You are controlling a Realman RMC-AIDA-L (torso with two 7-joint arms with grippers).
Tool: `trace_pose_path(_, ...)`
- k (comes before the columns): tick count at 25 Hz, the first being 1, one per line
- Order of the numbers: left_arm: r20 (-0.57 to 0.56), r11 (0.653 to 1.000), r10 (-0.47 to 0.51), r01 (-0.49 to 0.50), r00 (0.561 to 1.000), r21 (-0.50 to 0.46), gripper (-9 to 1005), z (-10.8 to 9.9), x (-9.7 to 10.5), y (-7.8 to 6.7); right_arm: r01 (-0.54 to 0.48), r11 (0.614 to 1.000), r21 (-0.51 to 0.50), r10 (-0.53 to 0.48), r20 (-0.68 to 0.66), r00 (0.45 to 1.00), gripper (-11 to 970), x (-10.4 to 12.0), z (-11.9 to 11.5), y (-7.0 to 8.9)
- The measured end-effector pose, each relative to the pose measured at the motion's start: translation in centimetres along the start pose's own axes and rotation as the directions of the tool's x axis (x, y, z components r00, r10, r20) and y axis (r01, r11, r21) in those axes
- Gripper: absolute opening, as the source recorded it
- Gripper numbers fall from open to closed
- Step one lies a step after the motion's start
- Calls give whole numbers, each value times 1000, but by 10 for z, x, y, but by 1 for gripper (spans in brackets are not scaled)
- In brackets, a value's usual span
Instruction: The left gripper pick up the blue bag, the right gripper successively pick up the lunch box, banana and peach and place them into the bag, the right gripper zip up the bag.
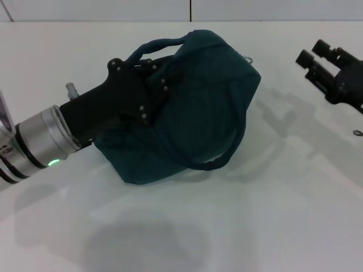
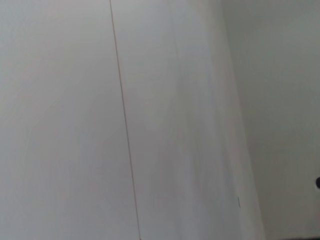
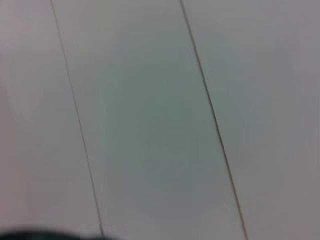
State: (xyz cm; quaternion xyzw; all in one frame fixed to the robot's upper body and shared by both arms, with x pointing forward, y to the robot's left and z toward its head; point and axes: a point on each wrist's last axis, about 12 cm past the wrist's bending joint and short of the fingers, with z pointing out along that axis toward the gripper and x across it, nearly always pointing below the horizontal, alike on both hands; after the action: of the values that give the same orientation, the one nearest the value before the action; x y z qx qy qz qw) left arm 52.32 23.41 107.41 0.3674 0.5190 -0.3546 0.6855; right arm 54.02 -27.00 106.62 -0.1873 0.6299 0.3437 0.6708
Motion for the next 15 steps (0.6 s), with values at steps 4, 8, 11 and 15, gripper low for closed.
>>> trace_pose_path(4, 8, 1000, 0, 0, 1000, 14, 82, 4, -1, 0, 85, 996, 13, -84, -83, 993, 481, 8, 15, -2)
trace_pose_path(8, 12, 1000, -1, 1, 1000, 30, 82, 8, -2, -1, 128, 991, -33, -132, -134, 982, 480, 10, 37, 1)
trace_pose_path(11, 16, 999, -3, 2, 1000, 36, 82, 9, -2, -2, 147, 986, -81, -158, -161, 974, 476, 10, 51, 6)
trace_pose_path(15, 20, 999, -5, 4, 1000, 38, 83, 10, -2, -3, 167, 977, -128, -189, -183, 965, 465, 10, 60, 11)
